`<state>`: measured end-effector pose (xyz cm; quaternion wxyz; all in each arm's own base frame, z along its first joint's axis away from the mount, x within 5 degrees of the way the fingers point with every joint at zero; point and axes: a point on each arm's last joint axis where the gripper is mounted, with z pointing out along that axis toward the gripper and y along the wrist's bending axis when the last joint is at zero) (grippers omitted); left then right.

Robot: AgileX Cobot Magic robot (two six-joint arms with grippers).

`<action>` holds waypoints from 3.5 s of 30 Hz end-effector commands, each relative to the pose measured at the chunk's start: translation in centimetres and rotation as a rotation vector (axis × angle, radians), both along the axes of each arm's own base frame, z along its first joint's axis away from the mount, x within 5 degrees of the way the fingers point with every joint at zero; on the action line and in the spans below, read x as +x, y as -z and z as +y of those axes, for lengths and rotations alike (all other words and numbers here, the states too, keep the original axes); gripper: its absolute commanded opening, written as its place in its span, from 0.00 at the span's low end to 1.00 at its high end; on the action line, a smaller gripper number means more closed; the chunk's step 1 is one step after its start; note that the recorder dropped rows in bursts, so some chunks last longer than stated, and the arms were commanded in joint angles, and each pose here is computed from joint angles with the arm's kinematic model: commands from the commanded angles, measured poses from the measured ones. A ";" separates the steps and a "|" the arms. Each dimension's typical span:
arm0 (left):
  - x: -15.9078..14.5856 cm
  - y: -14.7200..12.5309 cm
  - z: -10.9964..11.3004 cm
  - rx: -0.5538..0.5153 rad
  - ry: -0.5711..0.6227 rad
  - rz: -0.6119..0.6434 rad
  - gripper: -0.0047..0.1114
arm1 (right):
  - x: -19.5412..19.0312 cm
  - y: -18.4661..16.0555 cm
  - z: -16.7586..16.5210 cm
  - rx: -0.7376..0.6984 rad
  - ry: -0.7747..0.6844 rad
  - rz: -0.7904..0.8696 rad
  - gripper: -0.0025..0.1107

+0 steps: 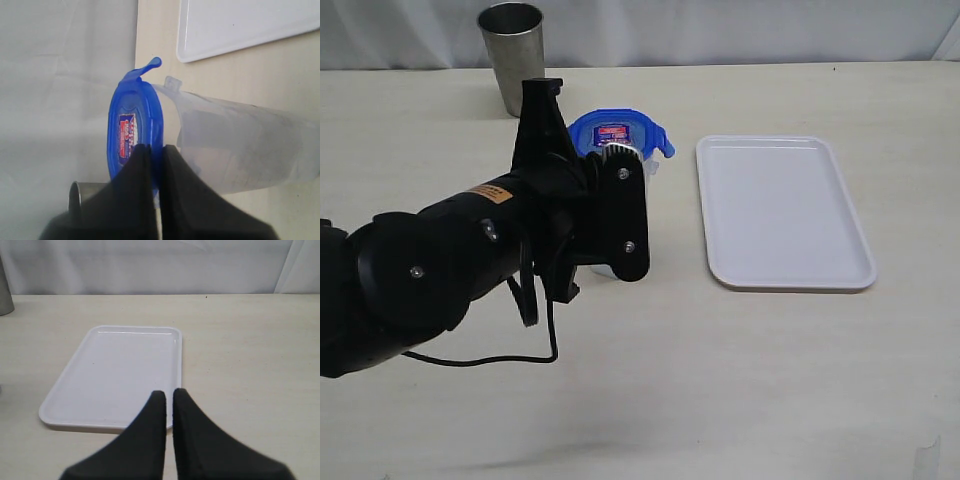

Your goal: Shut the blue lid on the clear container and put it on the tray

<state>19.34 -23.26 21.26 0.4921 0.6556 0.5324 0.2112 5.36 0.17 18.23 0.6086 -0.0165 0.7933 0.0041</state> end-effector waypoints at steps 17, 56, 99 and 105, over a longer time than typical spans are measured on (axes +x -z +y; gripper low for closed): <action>-0.4 -0.6 0.1 0.005 0.017 -0.017 0.04 | 0.0 0.0 -0.1 -0.008 0.007 -0.004 0.07; -0.8 -0.6 0.3 -0.035 0.010 0.051 0.04 | 0.0 0.0 -0.1 -0.008 0.007 -0.004 0.07; -0.9 -0.1 0.8 0.030 0.035 -0.018 0.04 | 0.0 0.0 -0.1 -0.008 0.007 -0.004 0.07; -1.0 0.0 0.7 0.030 0.052 0.006 0.04 | 0.0 0.0 -0.1 -0.008 0.007 -0.004 0.07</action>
